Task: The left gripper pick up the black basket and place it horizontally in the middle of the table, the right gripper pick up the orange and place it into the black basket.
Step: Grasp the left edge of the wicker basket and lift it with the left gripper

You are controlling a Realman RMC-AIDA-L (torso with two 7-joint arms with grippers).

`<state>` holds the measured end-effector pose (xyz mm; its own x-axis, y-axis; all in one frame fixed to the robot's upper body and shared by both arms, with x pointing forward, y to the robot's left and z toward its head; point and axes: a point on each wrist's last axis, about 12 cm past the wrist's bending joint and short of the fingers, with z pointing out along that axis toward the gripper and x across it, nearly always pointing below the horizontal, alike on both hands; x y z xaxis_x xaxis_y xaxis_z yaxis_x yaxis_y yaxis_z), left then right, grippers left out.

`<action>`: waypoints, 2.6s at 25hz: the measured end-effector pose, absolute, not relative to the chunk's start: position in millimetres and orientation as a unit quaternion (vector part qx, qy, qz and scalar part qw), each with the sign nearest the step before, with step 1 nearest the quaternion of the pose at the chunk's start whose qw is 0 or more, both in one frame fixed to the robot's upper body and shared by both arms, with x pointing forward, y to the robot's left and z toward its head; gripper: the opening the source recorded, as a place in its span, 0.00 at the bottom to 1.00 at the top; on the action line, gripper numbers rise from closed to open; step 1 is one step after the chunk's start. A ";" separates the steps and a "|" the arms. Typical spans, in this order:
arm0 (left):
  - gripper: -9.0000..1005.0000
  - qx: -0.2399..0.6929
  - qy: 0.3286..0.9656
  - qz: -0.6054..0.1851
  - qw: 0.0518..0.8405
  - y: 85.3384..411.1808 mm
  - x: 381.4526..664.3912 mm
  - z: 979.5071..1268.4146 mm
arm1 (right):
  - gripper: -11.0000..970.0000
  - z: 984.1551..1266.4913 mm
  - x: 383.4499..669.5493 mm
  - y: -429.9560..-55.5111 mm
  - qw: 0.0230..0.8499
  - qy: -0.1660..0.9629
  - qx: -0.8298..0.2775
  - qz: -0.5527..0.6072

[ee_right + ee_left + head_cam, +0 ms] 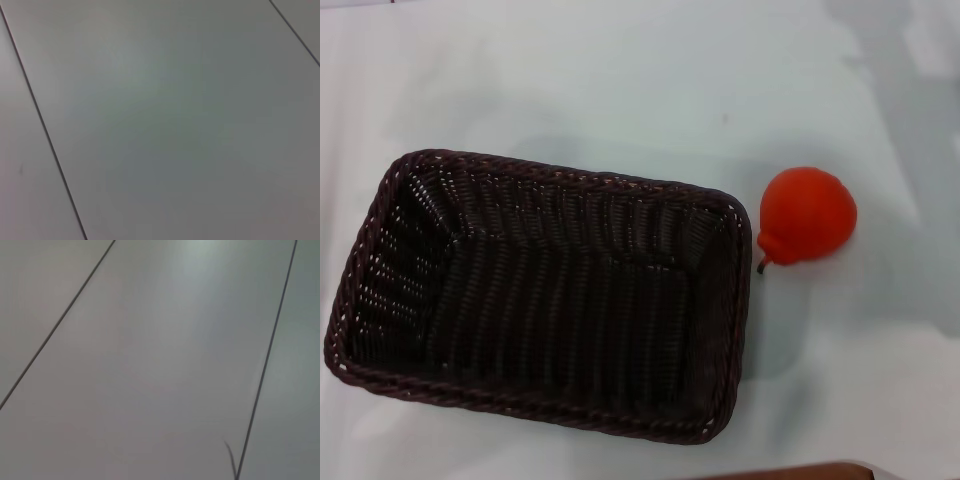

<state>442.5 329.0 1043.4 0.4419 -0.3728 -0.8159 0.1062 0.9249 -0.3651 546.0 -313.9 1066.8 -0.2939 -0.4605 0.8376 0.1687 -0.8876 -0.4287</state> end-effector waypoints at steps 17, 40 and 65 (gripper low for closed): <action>0.66 -0.071 0.508 -0.270 0.815 333.6 462.4 1062.7 | 0.97 1064.3 547.9 -314.6 0.194 0.137 -0.569 -0.787; 0.68 0.163 0.862 -0.308 0.369 354.5 493.4 1184.1 | 0.97 1056.6 554.8 -322.3 0.171 0.169 -0.598 -0.765; 0.78 0.133 0.941 -0.246 0.192 321.4 496.2 1168.3 | 0.97 1052.1 555.9 -326.1 0.161 0.187 -0.609 -0.754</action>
<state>496.2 321.4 1168.3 -0.8905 0.1561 -0.4274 0.3451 0.8439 -0.4108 555.9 -326.1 1052.1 -0.2056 -0.4698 0.8585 0.0144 -0.8786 -0.4773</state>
